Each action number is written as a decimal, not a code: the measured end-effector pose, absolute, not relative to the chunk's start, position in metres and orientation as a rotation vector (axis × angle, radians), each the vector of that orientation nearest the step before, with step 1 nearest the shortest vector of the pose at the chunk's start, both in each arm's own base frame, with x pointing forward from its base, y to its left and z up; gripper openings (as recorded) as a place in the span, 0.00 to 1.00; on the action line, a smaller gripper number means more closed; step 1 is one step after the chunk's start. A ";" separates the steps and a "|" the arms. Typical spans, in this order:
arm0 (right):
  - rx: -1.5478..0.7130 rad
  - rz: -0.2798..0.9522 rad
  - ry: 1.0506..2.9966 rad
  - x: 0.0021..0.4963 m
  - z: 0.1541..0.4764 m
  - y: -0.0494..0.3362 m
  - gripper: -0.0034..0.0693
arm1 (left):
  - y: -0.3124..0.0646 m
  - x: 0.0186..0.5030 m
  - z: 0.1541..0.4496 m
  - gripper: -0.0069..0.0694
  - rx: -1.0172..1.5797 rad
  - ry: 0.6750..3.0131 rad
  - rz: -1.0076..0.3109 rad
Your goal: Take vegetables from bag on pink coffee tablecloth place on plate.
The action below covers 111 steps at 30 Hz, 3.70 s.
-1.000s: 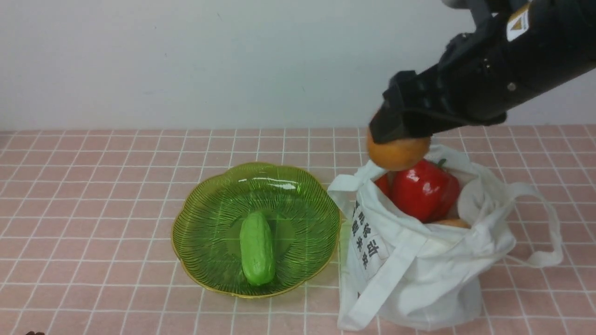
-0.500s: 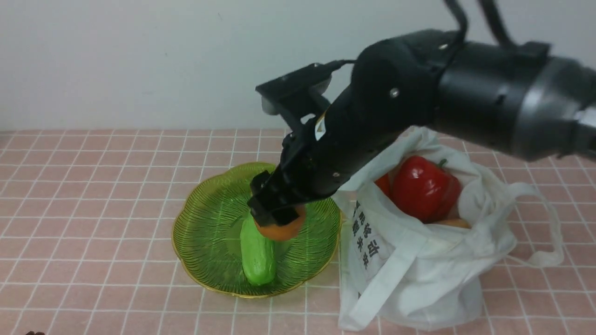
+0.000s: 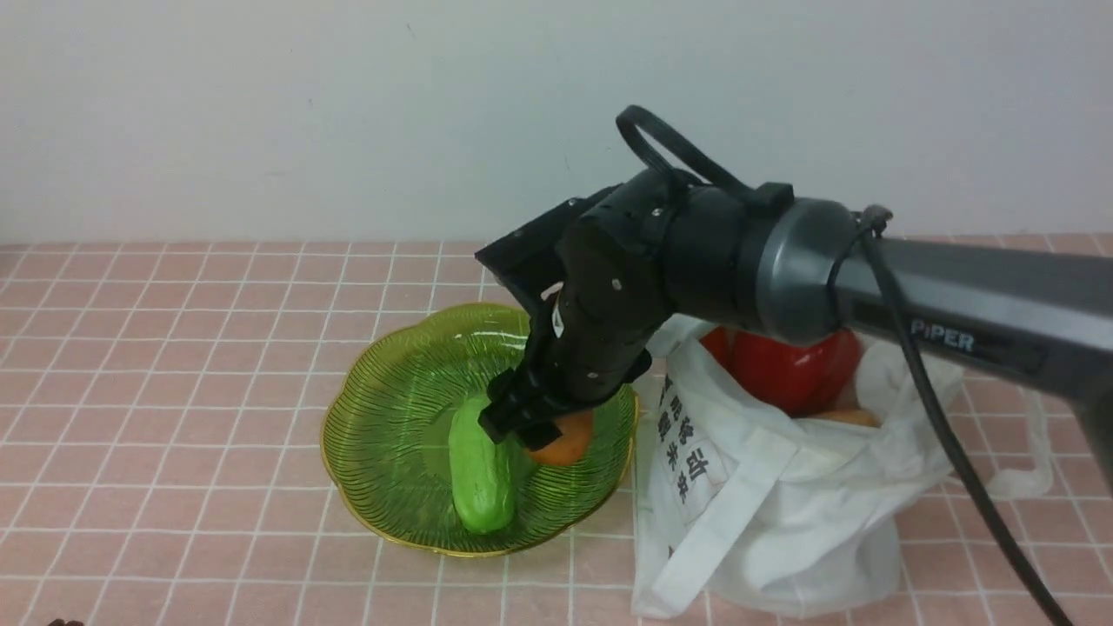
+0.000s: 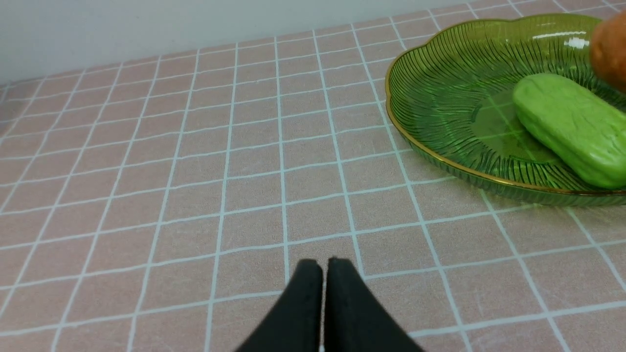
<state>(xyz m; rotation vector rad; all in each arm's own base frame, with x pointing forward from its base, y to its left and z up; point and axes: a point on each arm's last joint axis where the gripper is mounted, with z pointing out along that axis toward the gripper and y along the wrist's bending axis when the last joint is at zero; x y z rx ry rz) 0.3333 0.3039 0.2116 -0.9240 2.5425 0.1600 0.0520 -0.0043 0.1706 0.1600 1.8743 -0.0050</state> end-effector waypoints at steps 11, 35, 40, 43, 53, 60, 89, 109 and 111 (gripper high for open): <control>-0.882 0.206 2.573 0.335 0.243 0.310 0.93 | -0.004 0.052 0.171 0.08 0.160 1.874 -0.005; -0.512 0.417 2.026 0.157 0.531 0.129 0.03 | -0.004 0.052 0.171 0.08 0.160 1.874 -0.005; -0.442 0.446 1.951 0.097 0.504 0.070 0.03 | -0.004 0.052 0.171 0.08 0.160 1.874 -0.005; -0.422 0.500 1.778 0.069 0.478 0.044 0.03 | -0.004 0.052 0.171 0.08 0.160 1.874 -0.005; -0.407 0.640 1.206 0.013 0.354 0.006 0.03 | -0.004 0.052 0.171 0.08 0.160 1.874 -0.005; -0.416 0.669 1.210 0.018 0.312 0.012 0.03 | -0.004 0.052 0.171 0.08 0.159 1.874 -0.004; -0.397 0.507 1.273 0.027 0.289 0.018 0.03 | -0.004 0.052 0.171 0.08 0.158 1.874 -0.003; -0.023 -0.024 1.774 0.055 0.181 -0.001 0.03 | -0.004 0.052 0.171 0.08 0.157 1.874 -0.003; -0.022 -0.025 1.774 0.055 0.181 -0.001 0.03 | -0.004 0.052 0.171 0.08 0.157 1.874 -0.003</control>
